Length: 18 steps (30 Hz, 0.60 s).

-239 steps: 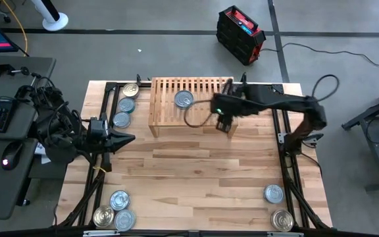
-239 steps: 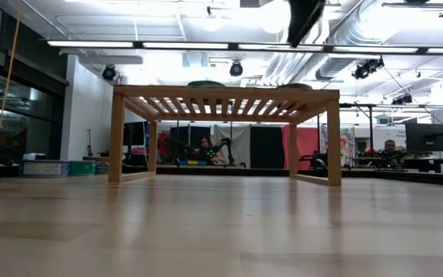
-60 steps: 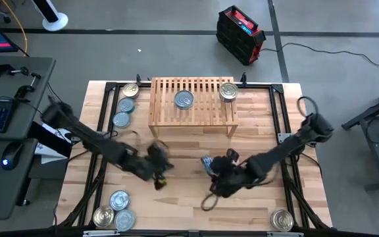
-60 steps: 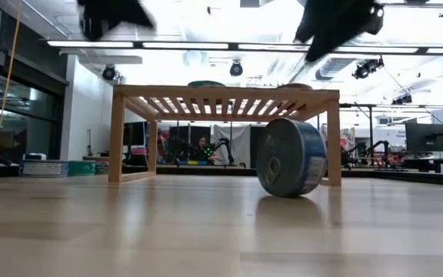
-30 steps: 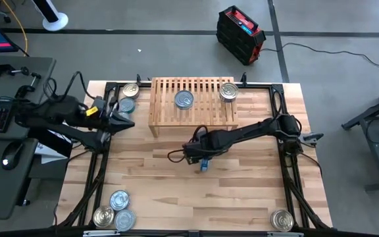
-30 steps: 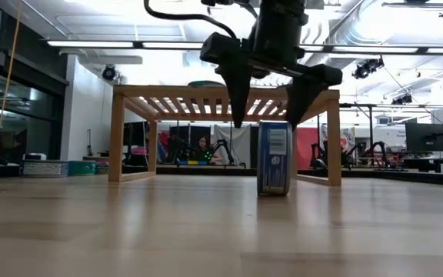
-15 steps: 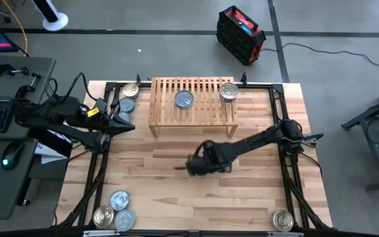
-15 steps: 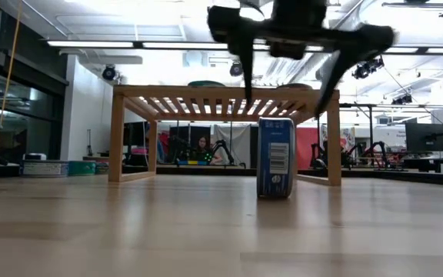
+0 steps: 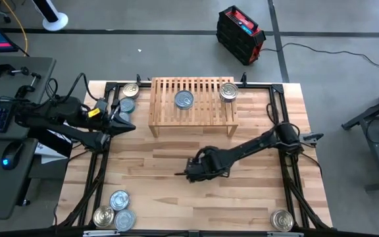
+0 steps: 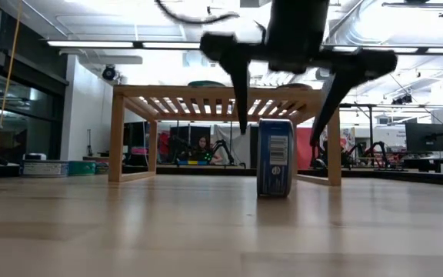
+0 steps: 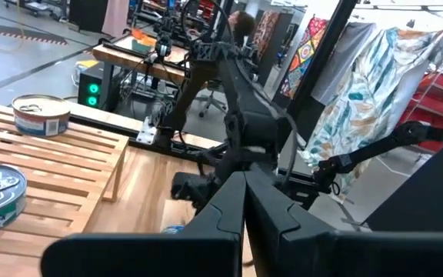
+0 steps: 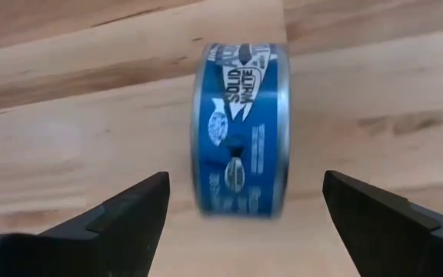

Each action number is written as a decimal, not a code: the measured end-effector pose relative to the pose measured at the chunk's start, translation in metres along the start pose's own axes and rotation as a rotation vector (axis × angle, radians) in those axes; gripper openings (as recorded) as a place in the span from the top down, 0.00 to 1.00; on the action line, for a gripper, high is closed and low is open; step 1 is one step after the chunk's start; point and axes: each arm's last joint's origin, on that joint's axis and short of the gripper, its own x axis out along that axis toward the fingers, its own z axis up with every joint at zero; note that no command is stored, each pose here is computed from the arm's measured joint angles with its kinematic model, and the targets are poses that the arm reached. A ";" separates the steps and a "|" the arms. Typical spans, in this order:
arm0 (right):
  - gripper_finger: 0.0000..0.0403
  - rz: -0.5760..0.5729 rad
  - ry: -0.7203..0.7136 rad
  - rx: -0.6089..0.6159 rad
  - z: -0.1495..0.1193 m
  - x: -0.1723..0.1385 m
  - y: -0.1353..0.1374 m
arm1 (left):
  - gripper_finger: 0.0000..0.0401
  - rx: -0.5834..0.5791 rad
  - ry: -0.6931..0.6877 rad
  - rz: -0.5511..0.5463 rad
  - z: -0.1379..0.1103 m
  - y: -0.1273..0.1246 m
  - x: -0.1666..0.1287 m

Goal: Stack canned seafood by type on shelf
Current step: Put the blue tuna can on the shelf

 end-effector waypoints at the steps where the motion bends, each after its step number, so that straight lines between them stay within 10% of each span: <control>1: 0.17 -0.013 -0.007 -0.004 0.002 0.004 0.001 | 1.00 -0.007 0.001 0.000 0.000 0.000 0.000; 9: 0.23 -0.057 -0.026 -0.045 0.015 0.013 0.005 | 1.00 -0.014 0.009 0.004 -0.001 0.000 0.000; 18: 0.72 -0.073 0.021 -0.136 0.013 0.010 0.004 | 1.00 -0.002 0.006 0.003 -0.001 0.000 0.000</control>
